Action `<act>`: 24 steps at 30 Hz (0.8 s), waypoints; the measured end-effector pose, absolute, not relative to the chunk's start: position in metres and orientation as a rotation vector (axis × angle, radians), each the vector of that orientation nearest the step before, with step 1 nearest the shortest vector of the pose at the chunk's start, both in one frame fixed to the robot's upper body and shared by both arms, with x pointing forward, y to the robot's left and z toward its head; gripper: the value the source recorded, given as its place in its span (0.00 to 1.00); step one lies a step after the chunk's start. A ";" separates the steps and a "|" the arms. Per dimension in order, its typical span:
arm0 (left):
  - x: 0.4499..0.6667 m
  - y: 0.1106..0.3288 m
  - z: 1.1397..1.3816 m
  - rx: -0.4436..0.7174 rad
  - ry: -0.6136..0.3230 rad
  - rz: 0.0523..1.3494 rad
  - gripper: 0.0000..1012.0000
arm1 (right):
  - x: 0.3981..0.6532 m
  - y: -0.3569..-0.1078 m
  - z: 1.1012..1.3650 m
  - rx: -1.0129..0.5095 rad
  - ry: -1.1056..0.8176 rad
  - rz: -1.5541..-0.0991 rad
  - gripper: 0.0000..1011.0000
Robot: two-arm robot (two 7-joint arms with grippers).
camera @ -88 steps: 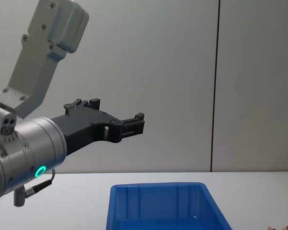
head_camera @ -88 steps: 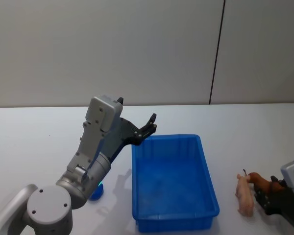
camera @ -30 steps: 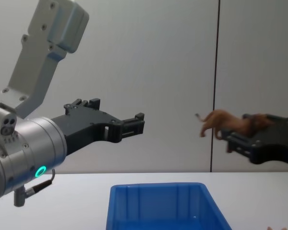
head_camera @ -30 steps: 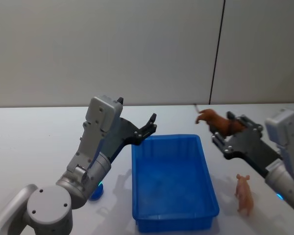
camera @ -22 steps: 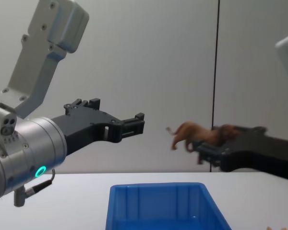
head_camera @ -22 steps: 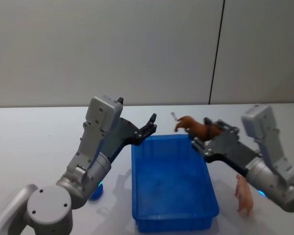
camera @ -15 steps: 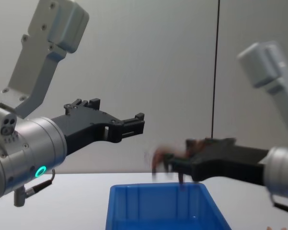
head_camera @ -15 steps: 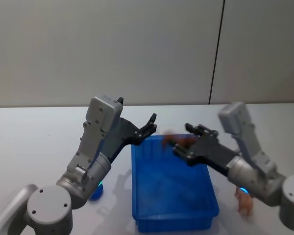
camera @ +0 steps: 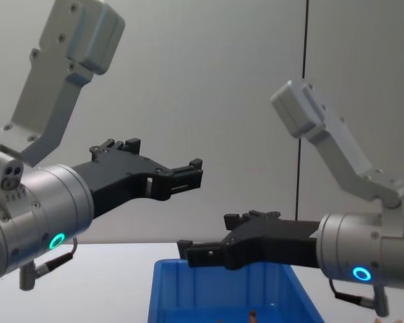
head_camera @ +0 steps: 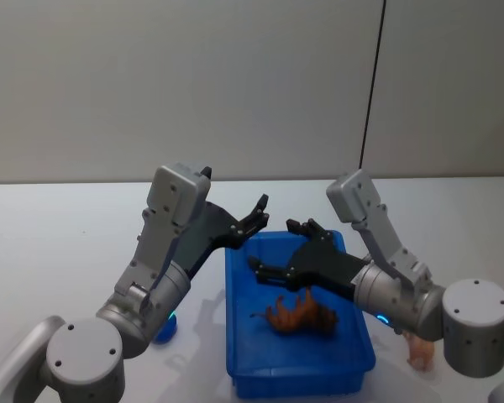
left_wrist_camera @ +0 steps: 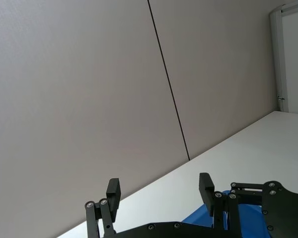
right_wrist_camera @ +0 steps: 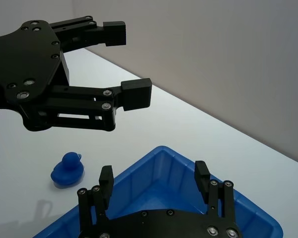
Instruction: Pick up the two dolls from the table and place them into the box.
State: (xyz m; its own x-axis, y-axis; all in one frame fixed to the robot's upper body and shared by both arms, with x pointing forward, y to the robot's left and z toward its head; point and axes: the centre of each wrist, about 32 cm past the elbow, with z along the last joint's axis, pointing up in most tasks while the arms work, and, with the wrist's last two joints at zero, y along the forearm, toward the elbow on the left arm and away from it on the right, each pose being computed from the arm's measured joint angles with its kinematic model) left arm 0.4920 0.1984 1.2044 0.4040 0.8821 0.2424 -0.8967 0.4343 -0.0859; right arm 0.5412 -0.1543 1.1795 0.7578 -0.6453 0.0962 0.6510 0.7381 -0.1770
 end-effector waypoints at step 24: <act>0.492 0.198 1.204 0.061 -0.268 1.124 0.99 | 0.499 -0.236 1.192 -0.117 -0.080 -0.902 0.99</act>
